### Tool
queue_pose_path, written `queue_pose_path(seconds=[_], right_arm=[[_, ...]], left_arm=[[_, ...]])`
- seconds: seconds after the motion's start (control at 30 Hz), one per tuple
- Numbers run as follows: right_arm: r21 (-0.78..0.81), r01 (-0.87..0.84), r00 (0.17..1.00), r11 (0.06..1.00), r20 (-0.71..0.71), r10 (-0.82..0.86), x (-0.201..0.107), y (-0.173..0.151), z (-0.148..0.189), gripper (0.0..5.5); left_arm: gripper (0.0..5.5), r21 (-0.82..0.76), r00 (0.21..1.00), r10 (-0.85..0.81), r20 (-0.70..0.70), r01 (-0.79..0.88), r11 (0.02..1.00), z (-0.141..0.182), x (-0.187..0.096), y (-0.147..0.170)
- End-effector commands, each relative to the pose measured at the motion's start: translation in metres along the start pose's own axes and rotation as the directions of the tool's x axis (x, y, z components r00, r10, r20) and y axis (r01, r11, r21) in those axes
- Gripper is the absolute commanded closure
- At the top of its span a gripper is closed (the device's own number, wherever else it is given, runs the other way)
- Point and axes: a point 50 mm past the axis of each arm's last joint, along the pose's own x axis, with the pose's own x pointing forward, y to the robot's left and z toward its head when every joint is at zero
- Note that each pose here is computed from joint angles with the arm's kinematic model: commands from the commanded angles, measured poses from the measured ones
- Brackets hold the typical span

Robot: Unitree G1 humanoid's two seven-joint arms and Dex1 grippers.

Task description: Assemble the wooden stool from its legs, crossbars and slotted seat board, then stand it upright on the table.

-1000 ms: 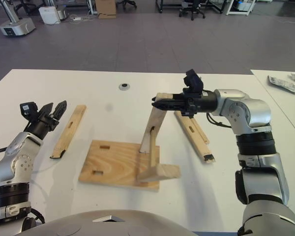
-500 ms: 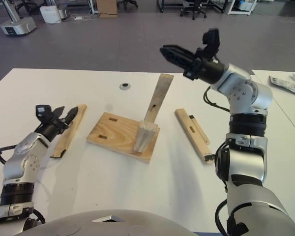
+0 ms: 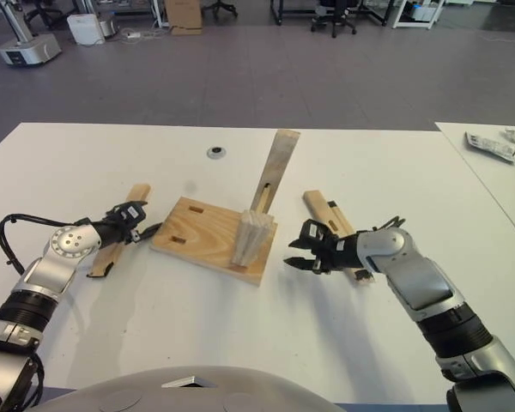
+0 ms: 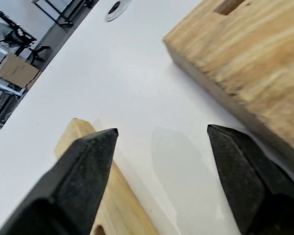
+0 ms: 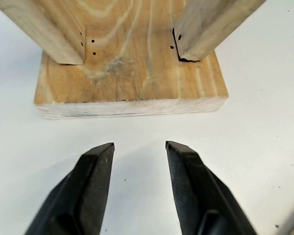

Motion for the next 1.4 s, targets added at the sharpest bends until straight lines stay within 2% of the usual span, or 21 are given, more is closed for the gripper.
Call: queue_pose_path(seconds=[0.03, 0.2, 0.33, 0.4, 0.5, 0.63, 0.7, 0.77, 0.87, 0.93, 1.07, 1.2, 1.4], right_arm=[[0.018, 0.047, 0.998, 0.999, 0.028, -0.048, 0.024, 0.005, 0.002, 3.54], [0.041, 0.099, 0.995, 0.994, 0.029, -0.1, 0.04, 0.001, -0.005, 3.54], [0.045, 0.237, 0.969, 0.971, 0.062, -0.239, 0.033, -0.027, -0.002, 3.54], [0.044, 0.324, 0.942, 0.945, 0.077, -0.327, 0.023, -0.045, 0.001, 3.54], [-0.014, 0.363, 0.93, 0.932, 0.064, -0.361, -0.002, -0.05, -0.005, 3.54], [-0.063, 0.302, 0.952, 0.951, -0.026, -0.304, -0.025, -0.044, -0.024, 3.54], [-0.071, 0.146, 0.989, 0.987, -0.016, -0.148, -0.033, -0.024, -0.021, 3.54], [-0.11, -0.04, 0.999, 0.993, -0.028, 0.038, -0.04, -0.001, -0.016, 3.54], [-0.116, -0.161, 0.987, 0.98, -0.001, 0.162, -0.037, 0.019, -0.005, 3.54], [-0.111, -0.186, 0.981, 0.976, 0.032, 0.19, -0.031, 0.026, 0.001, 3.54], [-0.083, -0.186, 0.981, 0.979, 0.047, 0.19, -0.02, 0.03, 0.003, 3.54], [-0.057, -0.122, 0.992, 0.991, 0.01, 0.123, -0.009, 0.022, -0.006, 3.54], [-0.061, 0.086, 0.995, 0.994, 0.051, -0.083, -0.001, -0.023, 0.01, 3.54]], left_arm=[[2.12, 0.044, 0.988, -0.148, -0.045, 0.15, 0.988, -0.002, -0.02, -0.015], [2.12, 0.095, 0.958, -0.287, 0.008, 0.285, 0.954, 0.016, -0.052, -0.035], [2.12, 0.175, 0.867, -0.465, 0.181, 0.437, 0.883, 0.048, -0.065, -0.072], [2.12, 0.209, 0.856, -0.477, 0.198, 0.439, 0.874, 0.051, -0.073, -0.077], [2.12, 0.285, 0.9, -0.355, 0.252, 0.281, 0.917, 0.06, -0.08, -0.039], [2.12, 0.308, 0.943, -0.264, 0.203, 0.194, 0.931, 0.057, -0.095, 0.006], [2.12, 0.343, 0.976, -0.185, 0.116, 0.135, 0.929, 0.05, -0.092, 0.026], [2.12, 0.365, 0.988, -0.151, 0.039, 0.127, 0.922, 0.037, -0.086, 0.032], [2.12, 0.373, 0.987, -0.16, -0.027, 0.158, 0.914, 0.015, -0.062, 0.023], [2.12, 0.458, 0.967, -0.235, -0.103, 0.255, 0.851, 0.005, -0.037, 0.011], [2.12, 0.455, 0.929, -0.361, -0.078, 0.355, 0.817, -0.004, -0.013, -0.022], [2.12, 0.429, 0.905, -0.426, -0.006, 0.387, 0.816, -0.003, -0.01, -0.043], [2.12, 0.386, 0.834, -0.546, 0.082, 0.479, 0.789, 0.019, -0.036, -0.077]])
